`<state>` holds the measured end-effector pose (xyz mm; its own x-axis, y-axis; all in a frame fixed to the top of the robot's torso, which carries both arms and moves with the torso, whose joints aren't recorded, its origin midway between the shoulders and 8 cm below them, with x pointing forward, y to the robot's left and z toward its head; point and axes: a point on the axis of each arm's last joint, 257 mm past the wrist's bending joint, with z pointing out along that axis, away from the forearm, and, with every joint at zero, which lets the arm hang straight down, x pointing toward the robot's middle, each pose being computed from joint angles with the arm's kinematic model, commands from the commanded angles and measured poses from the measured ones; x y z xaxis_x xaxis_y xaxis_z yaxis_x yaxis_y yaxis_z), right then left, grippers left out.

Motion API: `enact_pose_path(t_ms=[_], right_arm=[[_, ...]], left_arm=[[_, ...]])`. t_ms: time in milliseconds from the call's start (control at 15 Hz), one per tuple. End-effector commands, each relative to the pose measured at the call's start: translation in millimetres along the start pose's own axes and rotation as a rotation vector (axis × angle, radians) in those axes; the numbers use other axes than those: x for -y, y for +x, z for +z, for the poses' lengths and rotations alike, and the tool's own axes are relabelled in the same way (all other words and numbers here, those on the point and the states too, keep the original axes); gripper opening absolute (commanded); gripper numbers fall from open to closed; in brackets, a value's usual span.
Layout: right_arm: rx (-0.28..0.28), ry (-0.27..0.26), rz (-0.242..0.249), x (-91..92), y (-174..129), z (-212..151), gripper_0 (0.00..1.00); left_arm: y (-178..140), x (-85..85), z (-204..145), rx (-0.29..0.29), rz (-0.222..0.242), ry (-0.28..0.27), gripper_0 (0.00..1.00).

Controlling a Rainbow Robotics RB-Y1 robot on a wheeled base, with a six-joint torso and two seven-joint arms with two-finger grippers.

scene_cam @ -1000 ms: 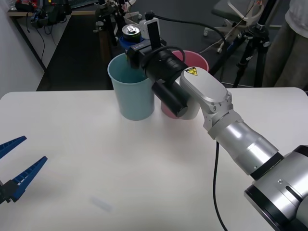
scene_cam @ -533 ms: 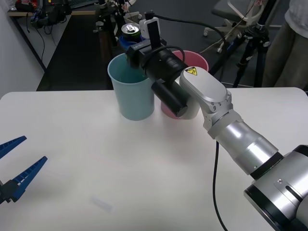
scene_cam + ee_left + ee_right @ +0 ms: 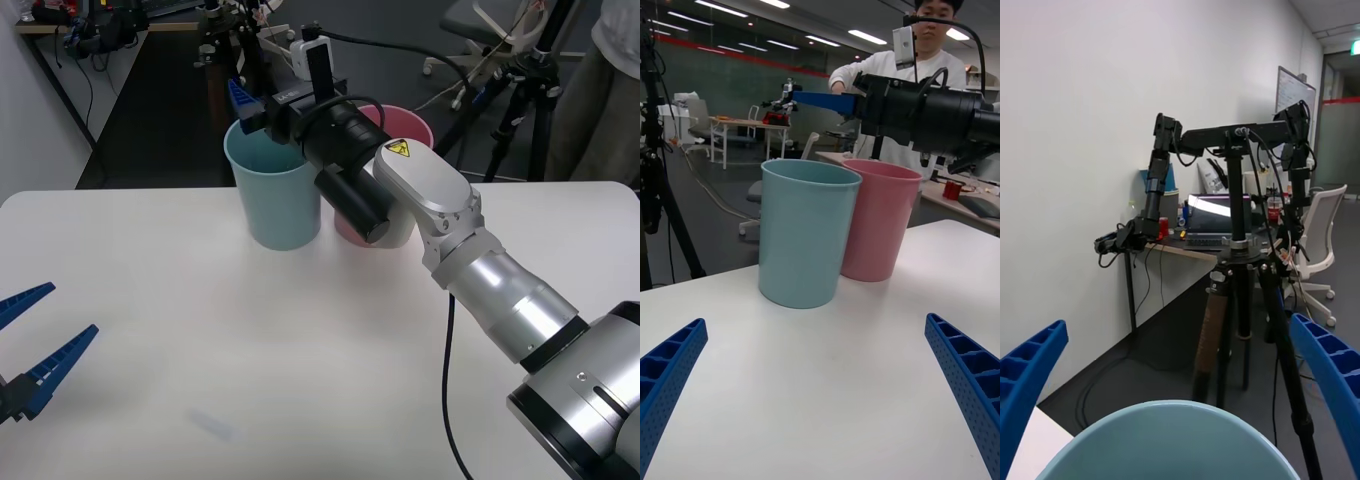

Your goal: Grasp the object on the table and drop it into the matching bin: aluminum can to the light blue bin, PET bottle to the pink bin.

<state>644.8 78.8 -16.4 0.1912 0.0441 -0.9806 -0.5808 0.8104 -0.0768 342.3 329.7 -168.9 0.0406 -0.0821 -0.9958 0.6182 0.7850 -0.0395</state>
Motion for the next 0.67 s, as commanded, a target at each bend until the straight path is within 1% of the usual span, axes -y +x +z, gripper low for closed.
enact_pose_path(t_ms=[67,267,400,600,667], right_arm=[[0.001,-0.001,0.005,-0.5,-0.2,-0.1,1.00],[0.006,-0.015,0.010,-3.1,-0.5,-3.5,1.00],[0.033,-0.024,0.011,-4.3,-7.0,-15.8,1.00],[0.085,-0.054,-0.002,-8.6,-16.7,-53.4,1.00],[0.096,-0.070,-0.005,-9.5,-16.4,-72.5,1.00]], left_arm=[[0.0,0.0,0.0,0.000,0.000,0.000,1.00],[0.0,0.0,0.0,0.000,0.000,0.000,1.00],[0.0,0.0,0.0,0.000,0.000,0.000,1.00],[0.0,0.0,0.0,0.000,0.000,0.000,1.00],[0.0,0.0,0.0,0.000,0.000,0.000,1.00]])
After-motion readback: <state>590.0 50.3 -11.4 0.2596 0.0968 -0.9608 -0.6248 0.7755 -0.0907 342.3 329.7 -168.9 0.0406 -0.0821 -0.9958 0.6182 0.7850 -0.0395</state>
